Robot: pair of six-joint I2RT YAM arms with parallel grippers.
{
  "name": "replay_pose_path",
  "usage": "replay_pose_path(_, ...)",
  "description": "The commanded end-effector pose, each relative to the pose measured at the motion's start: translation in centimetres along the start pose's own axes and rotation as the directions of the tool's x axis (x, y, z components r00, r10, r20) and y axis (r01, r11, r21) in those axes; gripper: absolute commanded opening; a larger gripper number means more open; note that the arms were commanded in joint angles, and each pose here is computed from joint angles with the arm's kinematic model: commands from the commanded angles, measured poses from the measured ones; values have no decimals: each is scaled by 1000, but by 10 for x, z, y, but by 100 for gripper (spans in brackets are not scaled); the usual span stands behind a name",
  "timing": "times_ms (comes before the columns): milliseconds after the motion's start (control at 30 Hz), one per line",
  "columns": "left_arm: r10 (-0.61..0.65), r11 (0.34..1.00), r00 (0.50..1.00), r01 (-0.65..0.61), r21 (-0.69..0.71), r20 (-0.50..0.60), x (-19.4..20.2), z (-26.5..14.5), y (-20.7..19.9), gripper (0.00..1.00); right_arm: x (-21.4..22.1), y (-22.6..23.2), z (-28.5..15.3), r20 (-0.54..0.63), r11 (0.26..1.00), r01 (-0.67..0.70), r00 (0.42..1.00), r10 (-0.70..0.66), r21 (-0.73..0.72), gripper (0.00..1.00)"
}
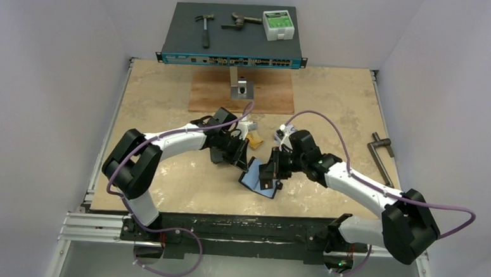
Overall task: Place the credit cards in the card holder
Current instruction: Insert the credit card into the card holder.
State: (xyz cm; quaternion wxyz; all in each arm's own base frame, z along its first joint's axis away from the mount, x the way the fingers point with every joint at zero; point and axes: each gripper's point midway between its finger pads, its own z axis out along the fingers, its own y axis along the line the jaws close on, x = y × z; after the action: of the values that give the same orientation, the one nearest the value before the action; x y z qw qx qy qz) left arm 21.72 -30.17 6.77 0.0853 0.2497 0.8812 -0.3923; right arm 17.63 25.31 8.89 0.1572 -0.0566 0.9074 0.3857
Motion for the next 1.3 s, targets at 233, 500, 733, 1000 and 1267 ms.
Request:
replay_pose_path(233,132,975,991,-128,-179,10,-31,-41,-26,0,-44,34,-5,66,999,38,997,-36,-18,0)
replay_pose_path(500,159,952,986,-167,-257,-51,-17,-25,-28,0,-31,23,-1,47,1000,6,999,-6,-6,0)
replay_pose_path(733,149,946,987,-160,-282,-60,-16,-23,-23,0,-20,10,4,11,1000,-4,1000,4,19,0)
replay_pose_path(1000,146,949,987,-158,-274,-63,-13,-19,-20,0,-7,0,19,-28,999,-35,999,35,4,0)
replay_pose_path(1267,84,947,991,-111,-302,-101,-1,-6,11,0,15,-21,33,-69,997,-68,995,70,24,0)
